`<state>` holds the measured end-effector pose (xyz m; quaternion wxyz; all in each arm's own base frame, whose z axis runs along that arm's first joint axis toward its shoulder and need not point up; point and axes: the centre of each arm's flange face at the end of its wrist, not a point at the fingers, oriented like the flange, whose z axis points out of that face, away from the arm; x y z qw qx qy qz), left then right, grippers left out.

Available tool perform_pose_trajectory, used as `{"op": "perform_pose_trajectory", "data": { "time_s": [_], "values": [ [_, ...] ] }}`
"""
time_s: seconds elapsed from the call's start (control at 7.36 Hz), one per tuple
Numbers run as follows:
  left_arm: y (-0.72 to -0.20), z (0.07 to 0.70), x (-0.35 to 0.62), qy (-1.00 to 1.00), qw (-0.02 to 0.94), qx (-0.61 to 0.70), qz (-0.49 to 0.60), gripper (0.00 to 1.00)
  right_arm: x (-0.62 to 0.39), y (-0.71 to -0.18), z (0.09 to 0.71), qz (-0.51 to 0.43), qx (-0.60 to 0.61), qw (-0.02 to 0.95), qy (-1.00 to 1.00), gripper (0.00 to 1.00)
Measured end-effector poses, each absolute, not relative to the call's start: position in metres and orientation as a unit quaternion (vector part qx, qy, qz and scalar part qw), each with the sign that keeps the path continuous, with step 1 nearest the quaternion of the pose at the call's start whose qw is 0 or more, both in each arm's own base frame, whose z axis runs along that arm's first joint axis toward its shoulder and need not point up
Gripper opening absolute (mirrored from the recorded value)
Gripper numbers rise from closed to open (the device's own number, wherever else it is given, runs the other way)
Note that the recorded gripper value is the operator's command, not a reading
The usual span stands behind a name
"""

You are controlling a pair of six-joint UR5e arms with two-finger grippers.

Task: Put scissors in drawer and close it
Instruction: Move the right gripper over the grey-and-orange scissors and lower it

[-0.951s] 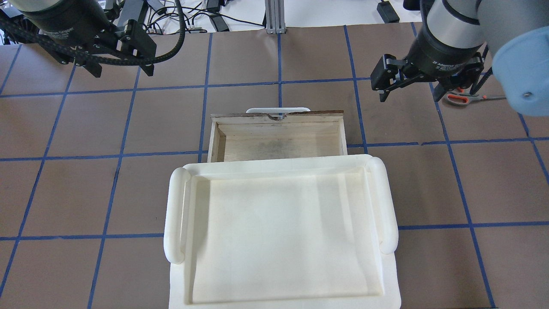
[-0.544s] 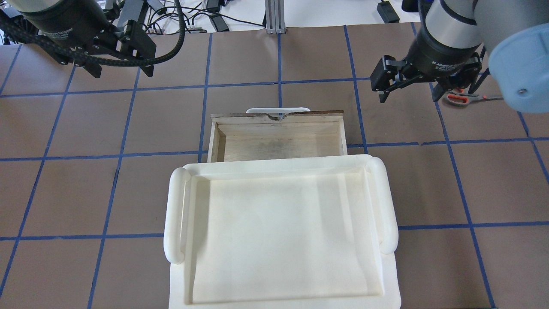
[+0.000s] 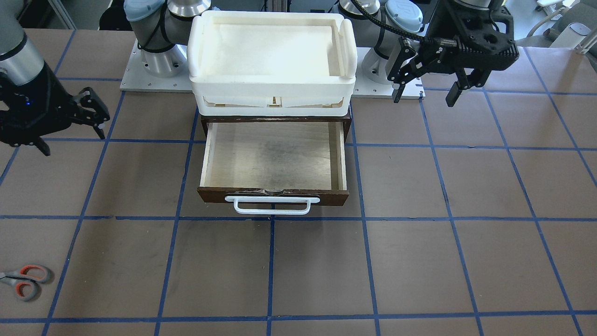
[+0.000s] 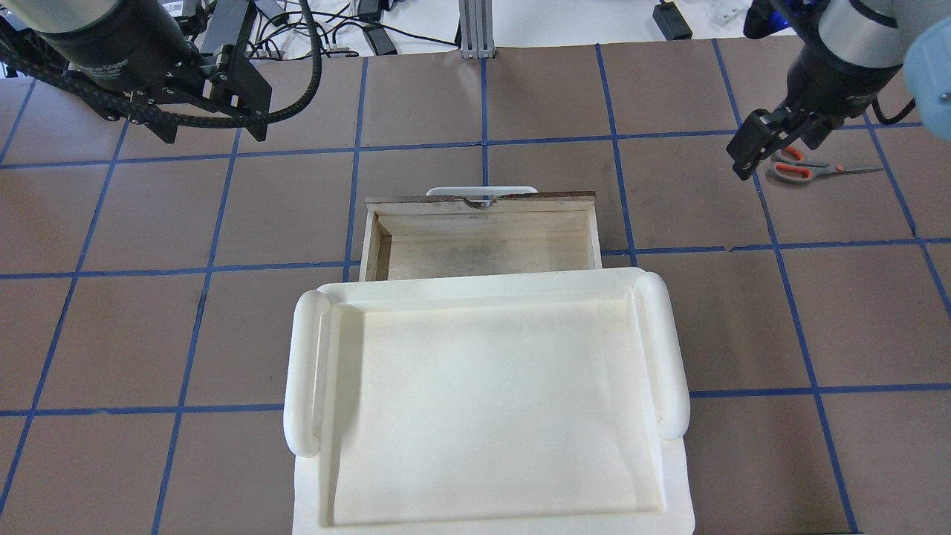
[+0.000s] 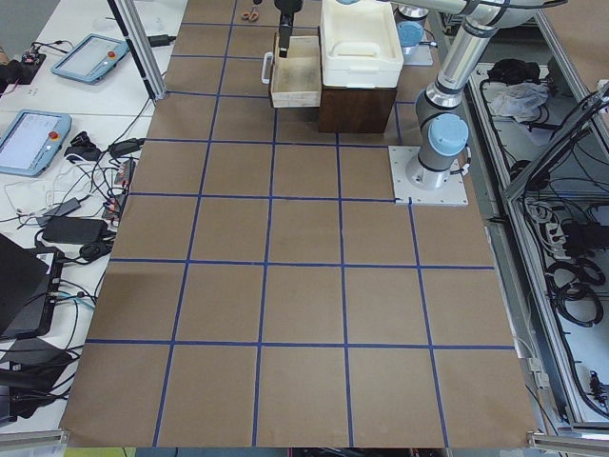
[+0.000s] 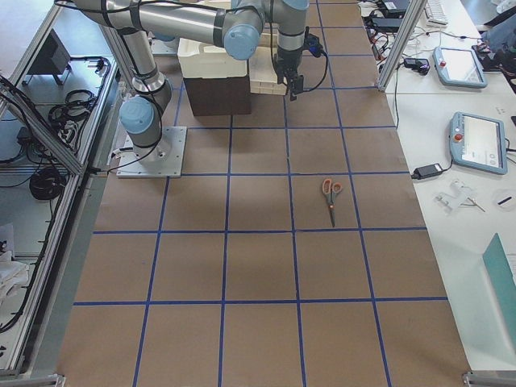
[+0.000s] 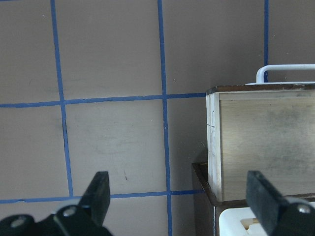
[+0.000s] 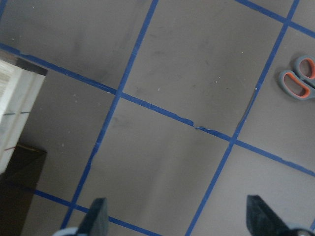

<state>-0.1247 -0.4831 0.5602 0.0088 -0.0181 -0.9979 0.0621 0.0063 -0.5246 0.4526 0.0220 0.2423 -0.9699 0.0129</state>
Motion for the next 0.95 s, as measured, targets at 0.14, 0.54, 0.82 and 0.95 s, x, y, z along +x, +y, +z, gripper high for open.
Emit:
{"op": "perform_pose_trajectory", "data": {
  "time_s": [0.14, 0.54, 0.82, 0.95],
  "values": [
    [-0.484, 0.56, -0.125, -0.998, 0.009, -0.018, 0.062, 1.0, -0.019, -0.532, 0.444, 0.01, 0.278, 0.022, -0.96, 0.99],
    [-0.484, 0.56, -0.125, -0.998, 0.009, -0.018, 0.063, 1.0, -0.098, -0.56, 0.403, 0.01, 0.405, 0.029, -0.914, 1.0],
    [-0.483, 0.561, -0.125, -0.998, 0.009, -0.018, 0.065, 1.0, -0.123, -0.582, 0.371, 0.014, 0.464, 0.041, -0.885, 1.0],
    [-0.483, 0.561, -0.125, -0.998, 0.009, -0.018, 0.065, 1.0, -0.135, -0.589, 0.353, 0.009, 0.491, 0.039, -0.87, 1.0]
  ]
}}
